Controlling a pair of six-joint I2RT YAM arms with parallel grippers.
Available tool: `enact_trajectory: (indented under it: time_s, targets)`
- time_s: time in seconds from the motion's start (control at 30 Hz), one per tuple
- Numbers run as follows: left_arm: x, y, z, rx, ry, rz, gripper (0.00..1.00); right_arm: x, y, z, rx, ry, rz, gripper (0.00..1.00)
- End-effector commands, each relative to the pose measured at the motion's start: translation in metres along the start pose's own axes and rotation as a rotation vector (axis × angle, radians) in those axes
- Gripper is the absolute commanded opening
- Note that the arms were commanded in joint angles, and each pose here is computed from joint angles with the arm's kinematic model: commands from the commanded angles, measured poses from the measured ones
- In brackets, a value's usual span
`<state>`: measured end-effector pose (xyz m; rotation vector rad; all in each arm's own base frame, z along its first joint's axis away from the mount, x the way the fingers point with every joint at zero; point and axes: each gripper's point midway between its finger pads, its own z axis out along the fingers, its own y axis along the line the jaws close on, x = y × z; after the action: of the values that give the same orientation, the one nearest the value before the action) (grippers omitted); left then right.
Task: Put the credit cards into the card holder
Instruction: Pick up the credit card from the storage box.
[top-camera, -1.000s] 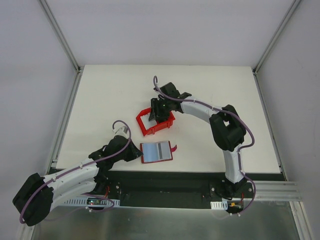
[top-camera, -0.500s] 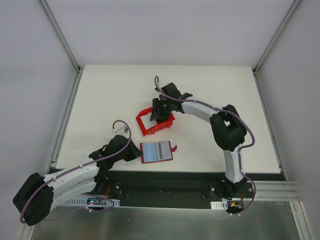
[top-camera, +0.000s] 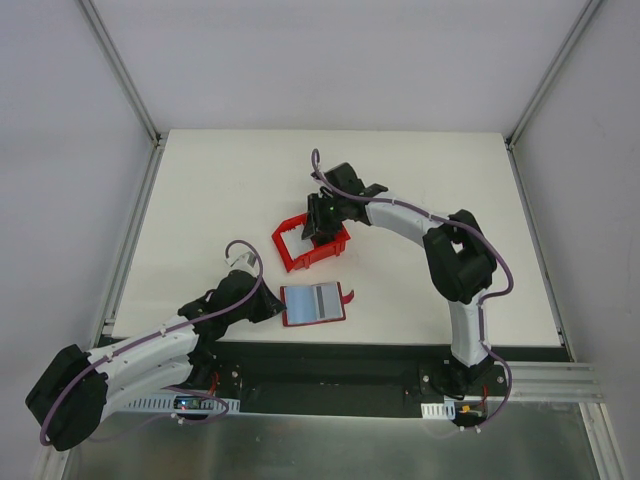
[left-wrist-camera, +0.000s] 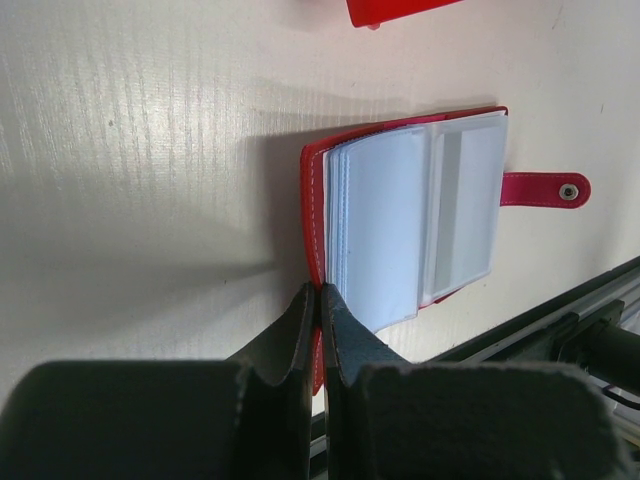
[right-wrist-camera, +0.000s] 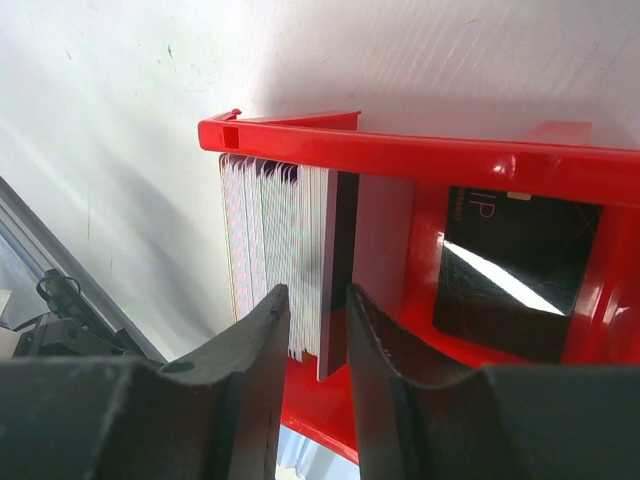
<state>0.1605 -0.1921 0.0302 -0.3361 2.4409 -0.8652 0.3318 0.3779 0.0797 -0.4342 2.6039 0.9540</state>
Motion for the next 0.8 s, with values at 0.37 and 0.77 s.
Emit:
enact_trajectory:
  time_s: [0.37, 0.77]
  targets:
    - [-0.013, -0.012, 0.000, 0.019, -0.035, -0.002, 0.00, -0.024, 0.019, -0.028, -0.045, -0.088, -0.032, 0.12]
    - [-0.011, -0.011, 0.001, 0.017, -0.028, 0.001, 0.00, -0.038, 0.003, -0.045, 0.093, -0.146, -0.084, 0.00]
